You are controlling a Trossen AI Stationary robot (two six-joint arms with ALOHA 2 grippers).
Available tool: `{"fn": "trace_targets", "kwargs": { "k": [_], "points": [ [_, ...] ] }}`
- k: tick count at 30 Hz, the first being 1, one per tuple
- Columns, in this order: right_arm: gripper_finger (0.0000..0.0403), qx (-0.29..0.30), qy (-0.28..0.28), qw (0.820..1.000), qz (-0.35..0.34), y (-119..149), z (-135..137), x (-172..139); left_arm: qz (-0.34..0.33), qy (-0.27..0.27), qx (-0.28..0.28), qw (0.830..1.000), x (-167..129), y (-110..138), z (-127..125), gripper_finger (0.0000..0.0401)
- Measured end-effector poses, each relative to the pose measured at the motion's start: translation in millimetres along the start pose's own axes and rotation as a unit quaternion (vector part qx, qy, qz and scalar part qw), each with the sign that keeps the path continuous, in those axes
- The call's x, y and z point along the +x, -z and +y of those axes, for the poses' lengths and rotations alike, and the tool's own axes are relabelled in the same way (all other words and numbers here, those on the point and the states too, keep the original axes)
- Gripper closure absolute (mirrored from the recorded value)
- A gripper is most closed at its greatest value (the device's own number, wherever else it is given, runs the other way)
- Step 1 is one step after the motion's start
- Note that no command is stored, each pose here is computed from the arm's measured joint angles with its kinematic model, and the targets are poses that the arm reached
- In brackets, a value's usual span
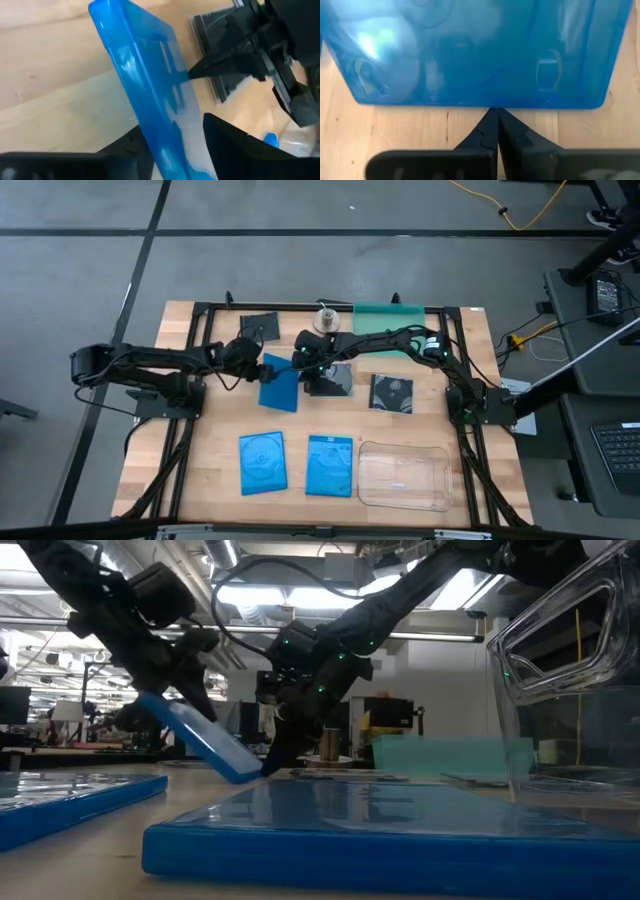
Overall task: Pick & place jewel cases by type
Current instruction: Put the top blue CD case into the blue bin
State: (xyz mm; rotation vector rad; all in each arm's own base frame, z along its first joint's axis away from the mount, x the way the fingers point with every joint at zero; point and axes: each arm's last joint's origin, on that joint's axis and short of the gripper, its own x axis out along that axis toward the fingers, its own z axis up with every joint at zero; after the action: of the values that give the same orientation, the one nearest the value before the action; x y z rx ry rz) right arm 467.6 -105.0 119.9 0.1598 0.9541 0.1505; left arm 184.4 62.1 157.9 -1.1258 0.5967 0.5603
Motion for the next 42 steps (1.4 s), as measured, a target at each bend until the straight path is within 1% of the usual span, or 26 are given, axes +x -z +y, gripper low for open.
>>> {"fn": "trace_targets", "kwargs": {
  "k": [5,8,9,13,16,19,22,27,30,33,36,39,42],
  "points": [
    [0.0394,0.006,0.002,1.000,0.002,-2,-3,-9,0.005,0.019,-0.001,1.000,-4,0,-3,0.0328],
    [0.0394,0.011,0.007,1.000,0.002,-10,-8,-20,-0.011,0.033,0.005,0.999,-9,-2,-6,0.0371],
    [0.0394,0.013,0.010,1.000,0.004,-14,-11,-26,-0.019,0.035,0.008,0.999,-11,-4,-6,0.0380],
    [0.0394,0.005,0.040,0.999,0.017,-32,-21,-52,-0.059,0.046,0.026,0.997,-22,-12,-5,0.0379],
    [0.0394,-0.002,0.062,0.998,0.021,-48,-28,-78,-0.092,0.061,0.044,0.993,-35,-22,-8,0.0376],
    [0.0394,-0.001,0.073,0.997,0.016,-63,-34,-106,-0.132,0.073,0.080,0.985,-51,-34,-15,0.0379],
    [0.0394,0.010,0.081,0.997,0.009,-74,-40,-135,-0.160,0.073,0.118,0.977,-69,-46,-24,0.0379],
    [0.0397,0.034,0.094,0.995,0.001,-81,-44,-176,-0.166,0.050,0.184,0.968,-95,-61,-39,0.0379],
    [0.0398,0.035,0.105,0.994,-0.009,-82,-39,-198,-0.173,0.038,0.225,0.958,-112,-68,-50,0.0379],
    [0.0397,0.032,0.134,0.990,-0.014,-84,-29,-221,-0.192,0.034,0.256,0.947,-128,-77,-60,0.0379],
    [0.0397,0.022,0.164,0.986,-0.030,-86,-13,-245,-0.214,0.043,0.280,0.935,-143,-84,-68,0.0379],
    [0.0398,0.023,0.189,0.981,-0.039,-80,4,-263,-0.224,0.047,0.305,0.925,-152,-90,-71,0.0379],
    [0.0398,0.019,0.215,0.974,-0.061,-67,24,-277,-0.223,0.045,0.325,0.918,-153,-94,-68,0.0379]
  ]
}}
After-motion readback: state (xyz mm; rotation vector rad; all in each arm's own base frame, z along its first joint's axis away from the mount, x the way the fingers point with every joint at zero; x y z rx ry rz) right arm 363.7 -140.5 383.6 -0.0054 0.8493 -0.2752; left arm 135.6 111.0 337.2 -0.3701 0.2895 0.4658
